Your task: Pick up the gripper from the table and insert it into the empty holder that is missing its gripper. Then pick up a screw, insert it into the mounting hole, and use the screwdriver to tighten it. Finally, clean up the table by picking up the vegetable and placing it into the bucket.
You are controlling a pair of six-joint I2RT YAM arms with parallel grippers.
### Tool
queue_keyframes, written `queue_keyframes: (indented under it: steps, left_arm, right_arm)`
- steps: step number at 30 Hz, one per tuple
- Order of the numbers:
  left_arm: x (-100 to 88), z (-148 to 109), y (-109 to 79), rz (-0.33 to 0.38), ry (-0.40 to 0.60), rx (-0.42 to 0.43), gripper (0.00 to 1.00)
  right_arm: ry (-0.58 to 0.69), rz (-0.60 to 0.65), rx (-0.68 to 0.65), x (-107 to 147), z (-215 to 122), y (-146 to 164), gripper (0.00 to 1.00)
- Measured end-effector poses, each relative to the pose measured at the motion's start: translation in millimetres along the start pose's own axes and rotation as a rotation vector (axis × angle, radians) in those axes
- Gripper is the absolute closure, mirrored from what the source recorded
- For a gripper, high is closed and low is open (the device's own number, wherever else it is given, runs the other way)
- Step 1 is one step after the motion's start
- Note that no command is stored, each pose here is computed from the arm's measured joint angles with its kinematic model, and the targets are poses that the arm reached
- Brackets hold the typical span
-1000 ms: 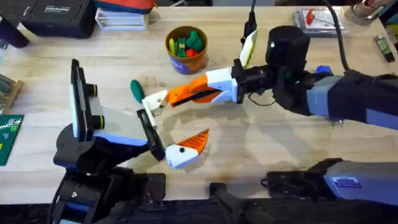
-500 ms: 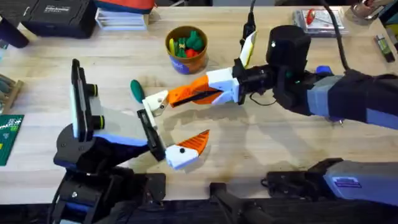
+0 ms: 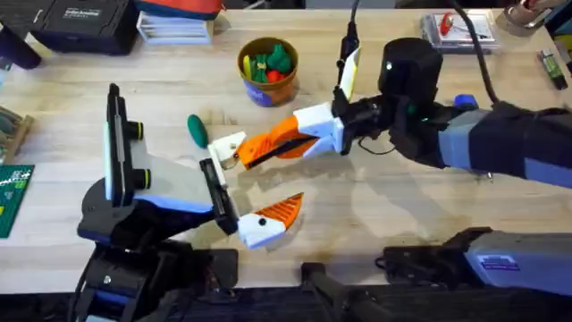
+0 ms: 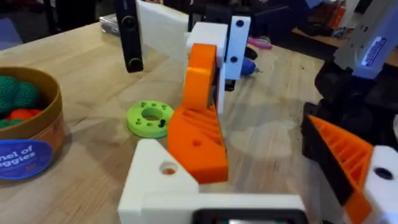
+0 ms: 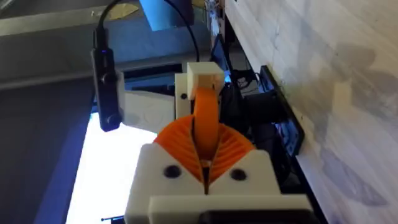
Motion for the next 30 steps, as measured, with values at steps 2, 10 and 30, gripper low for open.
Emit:
queue_keyframes:
  steps: [2, 10, 30]
  left_arm:
    - [0.6, 0, 0.6, -0.005, 0.003, -0.008, 0.015]
    - [1.3, -1, 4.9, -0.016, 0.004, -0.061, 0.015]
    - [1.1, -1, 8.5, -0.056, 0.000, -0.108, 0.015]
  right_arm:
    - [-0.014, -0.002, 0.009, 0, 4, 0, 0.995]
    - [-0.099, -0.009, 0.036, -3, 14, -1, 0.995]
    - [-0.281, -0.015, 0.083, -3, 41, 1, 0.995]
Point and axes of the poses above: each hand's point on the last joint's axis, 136 mm out from that joint toward the fingers, its own z axis out along the fingers, its own y axis along the line the jaws close on, x = y × z, the point moved 10 cm from there along -z, back along the fingers, and after that the axes turned 5 degrees about z, right-handed, at the moved point
